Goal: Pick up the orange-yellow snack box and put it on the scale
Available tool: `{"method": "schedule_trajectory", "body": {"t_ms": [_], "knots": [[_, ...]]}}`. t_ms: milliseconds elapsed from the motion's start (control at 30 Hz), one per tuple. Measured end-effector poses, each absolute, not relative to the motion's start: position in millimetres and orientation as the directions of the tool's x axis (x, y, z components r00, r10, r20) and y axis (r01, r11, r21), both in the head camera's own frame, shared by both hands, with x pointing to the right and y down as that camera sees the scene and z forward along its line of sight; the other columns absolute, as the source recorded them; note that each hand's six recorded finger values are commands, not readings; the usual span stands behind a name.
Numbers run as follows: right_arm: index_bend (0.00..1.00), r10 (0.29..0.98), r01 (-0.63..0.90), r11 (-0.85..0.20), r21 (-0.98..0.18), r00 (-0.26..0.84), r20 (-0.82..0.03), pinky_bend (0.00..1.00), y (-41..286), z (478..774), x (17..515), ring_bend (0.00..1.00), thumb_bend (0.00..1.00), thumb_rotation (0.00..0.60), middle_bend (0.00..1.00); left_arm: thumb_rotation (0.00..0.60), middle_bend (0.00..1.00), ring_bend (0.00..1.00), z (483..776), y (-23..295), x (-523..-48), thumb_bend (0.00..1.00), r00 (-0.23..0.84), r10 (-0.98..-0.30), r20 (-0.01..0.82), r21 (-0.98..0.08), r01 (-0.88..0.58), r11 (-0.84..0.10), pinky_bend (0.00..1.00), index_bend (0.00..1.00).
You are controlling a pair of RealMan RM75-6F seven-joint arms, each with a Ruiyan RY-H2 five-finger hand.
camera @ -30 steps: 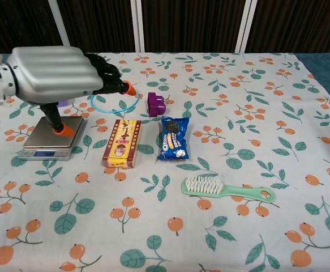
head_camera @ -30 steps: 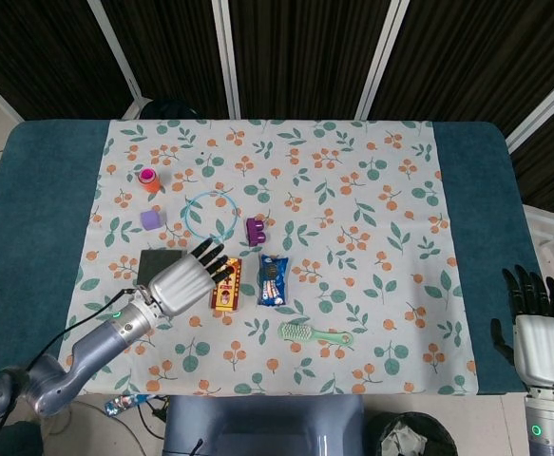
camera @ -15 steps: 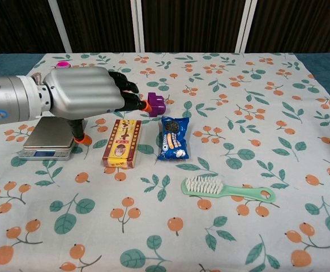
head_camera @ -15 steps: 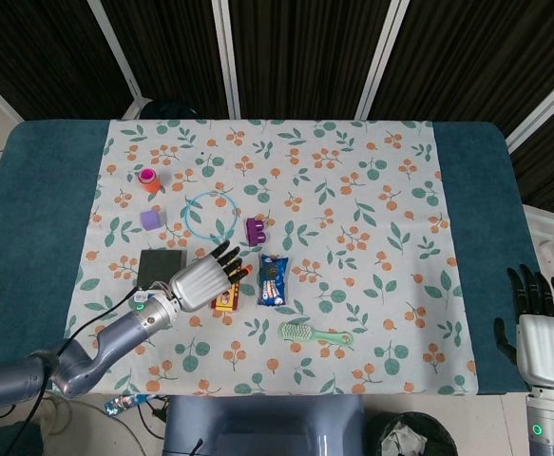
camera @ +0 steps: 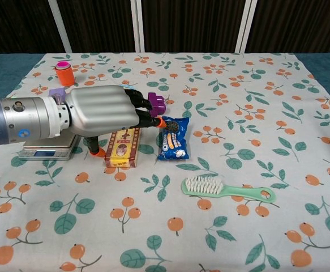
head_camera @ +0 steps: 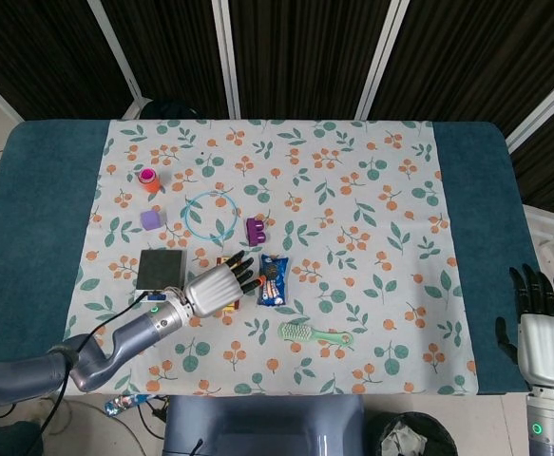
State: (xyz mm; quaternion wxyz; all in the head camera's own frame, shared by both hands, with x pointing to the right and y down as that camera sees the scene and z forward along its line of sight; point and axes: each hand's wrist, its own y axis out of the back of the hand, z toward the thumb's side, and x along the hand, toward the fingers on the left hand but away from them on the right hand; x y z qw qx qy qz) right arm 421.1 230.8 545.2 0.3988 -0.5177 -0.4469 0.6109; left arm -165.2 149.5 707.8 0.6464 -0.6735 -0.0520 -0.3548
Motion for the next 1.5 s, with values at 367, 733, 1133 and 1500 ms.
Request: {"method": "schedule_trajectory", "body": {"t_ms": [367, 733, 1133, 1500], "knots": [[0.03, 0.948, -0.003, -0.289, -0.957, -0.143, -0.285, 0.03, 231.0, 545.8, 420.3, 0.06, 0.51, 0.6, 0.07, 0.6, 0.3, 0.11, 719.0, 155.1, -164.0, 0.05, 0.753, -0.375, 0.541, -0.837, 0.525, -0.155, 0.15, 0.11], [0.03, 0.947, -0.001, -0.288, -0.958, -0.146, -0.285, 0.03, 230.6, 545.7, 421.0, 0.06, 0.51, 0.6, 0.07, 0.6, 0.56, 0.19, 724.5, 156.3, -165.8, 0.22, 0.755, -0.379, 0.536, -0.838, 0.529, -0.132, 0.18, 0.16], [0.03, 0.947, -0.002, -0.293, -0.956, -0.141, -0.29, 0.03, 231.1, 547.2, 419.5, 0.06, 0.51, 0.6, 0.07, 0.6, 0.61, 0.21, 705.9, 135.5, -169.7, 0.31, 0.747, -0.442, 0.497, -0.853, 0.514, -0.089, 0.18, 0.18], [0.03, 0.945, -0.001, -0.301, -0.954, -0.137, -0.298, 0.03, 231.6, 549.4, 418.1, 0.06, 0.51, 0.6, 0.07, 0.6, 0.66, 0.24, 679.3, 104.6, -190.3, 0.39, 0.614, -0.57, 0.546, -0.805, 0.572, -0.155, 0.19, 0.23]]}}
